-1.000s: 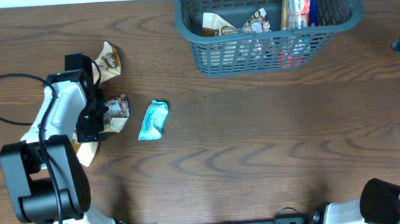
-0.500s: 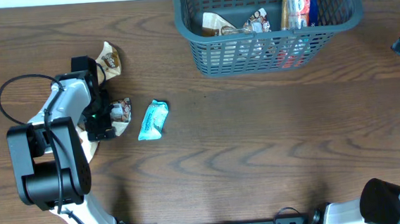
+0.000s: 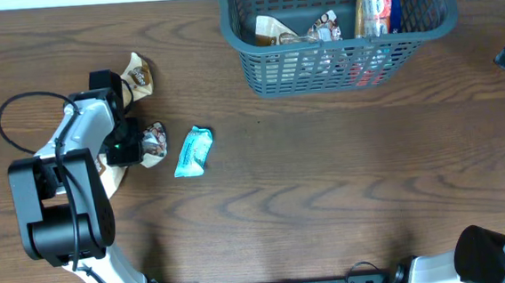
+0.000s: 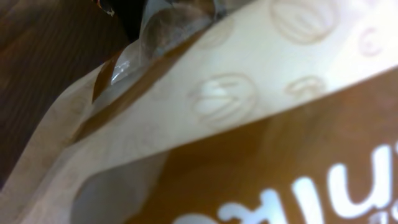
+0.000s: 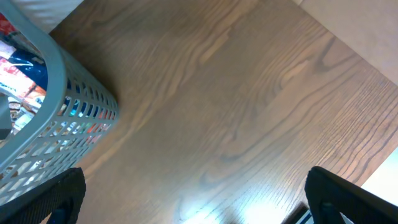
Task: Pack container
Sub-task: 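Move the left gripper to the lower crumpled wrapper and grasp it, then lift the wrapper with the left gripper and carry it to the basket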
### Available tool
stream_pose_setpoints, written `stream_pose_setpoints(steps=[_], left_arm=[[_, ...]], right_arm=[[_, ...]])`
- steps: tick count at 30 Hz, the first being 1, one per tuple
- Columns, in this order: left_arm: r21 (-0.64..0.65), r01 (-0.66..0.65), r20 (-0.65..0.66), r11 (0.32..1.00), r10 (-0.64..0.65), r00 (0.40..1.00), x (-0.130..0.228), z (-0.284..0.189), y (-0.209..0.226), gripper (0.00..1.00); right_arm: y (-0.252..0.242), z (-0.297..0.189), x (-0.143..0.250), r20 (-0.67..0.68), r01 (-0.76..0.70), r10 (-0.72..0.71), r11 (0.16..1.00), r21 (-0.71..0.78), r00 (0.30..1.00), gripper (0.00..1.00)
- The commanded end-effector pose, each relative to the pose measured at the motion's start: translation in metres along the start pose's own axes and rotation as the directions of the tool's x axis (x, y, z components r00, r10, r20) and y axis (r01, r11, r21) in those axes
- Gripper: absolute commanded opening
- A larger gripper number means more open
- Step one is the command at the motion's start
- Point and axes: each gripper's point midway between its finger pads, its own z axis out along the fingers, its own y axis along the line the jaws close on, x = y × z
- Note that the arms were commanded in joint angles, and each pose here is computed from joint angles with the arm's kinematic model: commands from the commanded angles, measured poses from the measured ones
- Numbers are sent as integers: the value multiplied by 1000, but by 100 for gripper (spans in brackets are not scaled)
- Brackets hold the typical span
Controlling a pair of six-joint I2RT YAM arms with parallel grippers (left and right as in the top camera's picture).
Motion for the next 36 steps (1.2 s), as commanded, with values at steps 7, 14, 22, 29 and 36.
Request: stream_pose_setpoints(steps=[7,14,22,29,36], left_arm=[[11,-388,12,922,387,922,7,-27,3,6],[243,-643,278,727,583,764,31,-141,-26,5],[471,-816,616,336,537,576,81,-315,-46,5],[539,-837,747,97,403,528,121,-412,-68,5],[552,-829,800,-91,336,496,186,-436,-106,5]], right_arm=[[0,2,-3,9,5,-5,1000,-1,1000,99],[1,2,-4,12,4,-4,1000,-2,1000,99],[1,2,-3,10,5,-5,1000,-2,1000,99],[0,2,-2,5,6,-6,1000,0,1000,99],[-1,2,0,-5,8,-8,1000,4,1000,99]])
